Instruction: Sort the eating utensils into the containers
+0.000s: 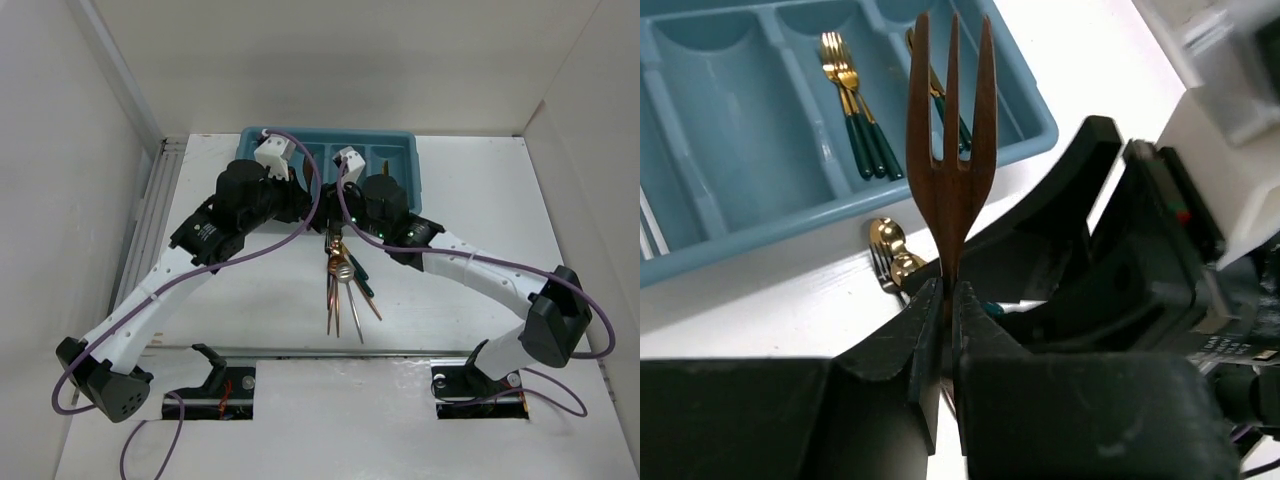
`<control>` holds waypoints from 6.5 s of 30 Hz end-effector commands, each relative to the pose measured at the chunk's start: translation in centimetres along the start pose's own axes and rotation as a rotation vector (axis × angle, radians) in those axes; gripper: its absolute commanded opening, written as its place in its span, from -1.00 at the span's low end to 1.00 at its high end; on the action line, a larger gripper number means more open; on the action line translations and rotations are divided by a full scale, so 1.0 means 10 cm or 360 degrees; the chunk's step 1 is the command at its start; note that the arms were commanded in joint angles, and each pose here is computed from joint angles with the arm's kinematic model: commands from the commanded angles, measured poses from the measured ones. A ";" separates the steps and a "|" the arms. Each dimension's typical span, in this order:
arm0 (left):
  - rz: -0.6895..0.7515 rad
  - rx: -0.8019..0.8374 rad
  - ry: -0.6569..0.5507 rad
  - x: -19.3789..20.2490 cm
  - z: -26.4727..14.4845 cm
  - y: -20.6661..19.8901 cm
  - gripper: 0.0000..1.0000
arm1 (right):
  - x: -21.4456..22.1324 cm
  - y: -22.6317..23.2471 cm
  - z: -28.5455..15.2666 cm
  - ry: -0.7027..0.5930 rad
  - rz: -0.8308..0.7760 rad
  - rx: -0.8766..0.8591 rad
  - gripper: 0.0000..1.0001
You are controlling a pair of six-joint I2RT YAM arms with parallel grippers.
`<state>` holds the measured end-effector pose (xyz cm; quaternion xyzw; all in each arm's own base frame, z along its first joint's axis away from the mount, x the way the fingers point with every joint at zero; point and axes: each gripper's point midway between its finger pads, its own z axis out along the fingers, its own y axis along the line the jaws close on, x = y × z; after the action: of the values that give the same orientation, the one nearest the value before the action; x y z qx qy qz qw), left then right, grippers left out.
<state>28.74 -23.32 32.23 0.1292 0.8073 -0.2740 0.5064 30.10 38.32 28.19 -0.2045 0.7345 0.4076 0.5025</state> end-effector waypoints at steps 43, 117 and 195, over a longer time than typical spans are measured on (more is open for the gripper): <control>-0.0285 -0.0686 0.0163 0.41 -0.16 1.24 1.00 | -0.51 -1.92 -0.12 0.0227 -0.0206 0.1139 0.17; -0.0019 -0.0653 0.0019 0.23 -0.39 1.49 1.00 | -0.67 -1.21 -0.69 0.0168 -0.0273 0.1121 -1.00; 0.0077 -0.0394 0.1435 2.86 0.69 0.66 0.15 | 0.46 -1.42 -2.11 -0.0015 0.0269 0.1468 0.15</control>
<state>23.43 -23.85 2.81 0.1987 0.9678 -0.0954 0.1214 26.80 15.30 22.36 0.0834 0.8507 0.1128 0.5066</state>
